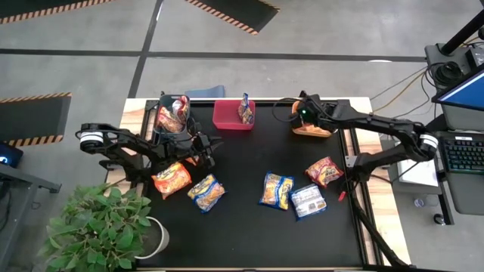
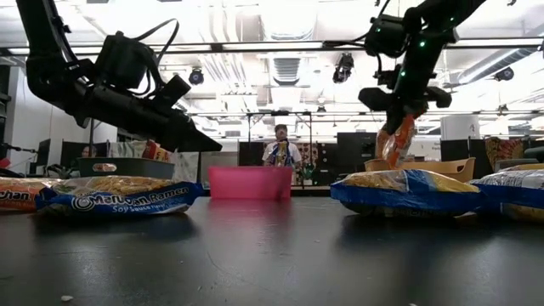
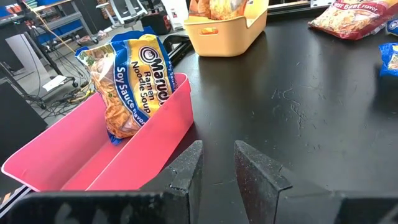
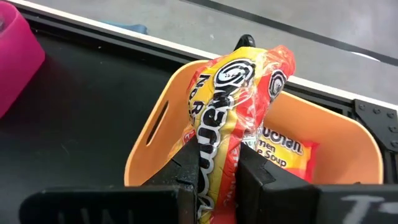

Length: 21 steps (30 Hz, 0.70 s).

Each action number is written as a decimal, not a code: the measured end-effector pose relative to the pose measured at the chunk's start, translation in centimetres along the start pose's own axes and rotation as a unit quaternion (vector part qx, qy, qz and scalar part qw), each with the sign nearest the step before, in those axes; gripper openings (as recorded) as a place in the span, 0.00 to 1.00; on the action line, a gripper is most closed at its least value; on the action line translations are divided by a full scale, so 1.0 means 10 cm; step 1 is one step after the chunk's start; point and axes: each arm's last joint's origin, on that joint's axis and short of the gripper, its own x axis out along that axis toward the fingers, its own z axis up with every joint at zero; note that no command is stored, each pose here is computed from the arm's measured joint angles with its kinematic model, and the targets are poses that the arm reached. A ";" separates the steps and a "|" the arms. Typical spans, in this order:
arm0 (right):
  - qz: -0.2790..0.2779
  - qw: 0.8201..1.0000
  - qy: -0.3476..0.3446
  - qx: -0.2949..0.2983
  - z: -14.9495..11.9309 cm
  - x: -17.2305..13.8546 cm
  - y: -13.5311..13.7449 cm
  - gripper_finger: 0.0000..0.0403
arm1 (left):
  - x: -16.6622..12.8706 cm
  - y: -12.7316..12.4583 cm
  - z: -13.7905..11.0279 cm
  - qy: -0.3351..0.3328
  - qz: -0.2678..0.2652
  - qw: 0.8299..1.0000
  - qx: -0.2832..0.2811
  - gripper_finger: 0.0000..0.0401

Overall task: Sort Maruchan noodles
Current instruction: Put the orange noodle pack into the yellow bin

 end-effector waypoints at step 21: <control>-0.015 0.999 0.023 -0.019 -0.06 0.30 0.17 0.16 | 0.00 0.00 0.00 0.000 0.000 1.000 0.000 0.19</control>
